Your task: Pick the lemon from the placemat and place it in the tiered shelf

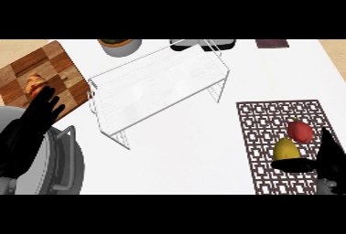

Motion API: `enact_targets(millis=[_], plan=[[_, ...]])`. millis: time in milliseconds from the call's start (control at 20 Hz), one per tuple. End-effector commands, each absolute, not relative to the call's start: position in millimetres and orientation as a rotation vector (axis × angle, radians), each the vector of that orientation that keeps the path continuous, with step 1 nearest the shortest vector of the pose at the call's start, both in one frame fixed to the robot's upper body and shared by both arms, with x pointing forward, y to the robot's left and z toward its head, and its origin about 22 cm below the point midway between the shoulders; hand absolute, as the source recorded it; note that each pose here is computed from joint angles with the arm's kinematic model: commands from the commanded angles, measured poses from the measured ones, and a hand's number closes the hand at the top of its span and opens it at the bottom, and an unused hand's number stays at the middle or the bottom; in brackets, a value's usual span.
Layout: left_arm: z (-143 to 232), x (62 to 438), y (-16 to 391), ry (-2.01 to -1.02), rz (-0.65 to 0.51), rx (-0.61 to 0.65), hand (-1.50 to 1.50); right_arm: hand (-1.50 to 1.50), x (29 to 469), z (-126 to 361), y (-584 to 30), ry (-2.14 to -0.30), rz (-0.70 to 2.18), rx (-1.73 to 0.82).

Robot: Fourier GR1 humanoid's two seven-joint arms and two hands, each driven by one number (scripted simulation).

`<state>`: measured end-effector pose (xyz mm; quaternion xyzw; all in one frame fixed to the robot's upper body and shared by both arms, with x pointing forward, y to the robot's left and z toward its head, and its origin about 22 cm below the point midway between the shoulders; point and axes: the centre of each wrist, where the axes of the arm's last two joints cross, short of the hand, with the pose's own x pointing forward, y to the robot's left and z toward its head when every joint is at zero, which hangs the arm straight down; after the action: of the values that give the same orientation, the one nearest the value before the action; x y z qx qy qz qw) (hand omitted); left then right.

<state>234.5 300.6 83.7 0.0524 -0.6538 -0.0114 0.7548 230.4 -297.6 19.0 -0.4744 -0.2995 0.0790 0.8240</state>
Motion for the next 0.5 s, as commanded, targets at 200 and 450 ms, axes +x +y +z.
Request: enact_targets(millis=[200, 450], plan=[[28, 226, 296, -1.178, 0.034, 0.099, 0.0, 1.5, 229, -8, -273, -0.552, 0.477, -0.904], [18, 220, 296, -1.146, 0.026, 0.095, 0.0, 1.5, 245, -3, -261, -0.681, 0.334, -0.881]])
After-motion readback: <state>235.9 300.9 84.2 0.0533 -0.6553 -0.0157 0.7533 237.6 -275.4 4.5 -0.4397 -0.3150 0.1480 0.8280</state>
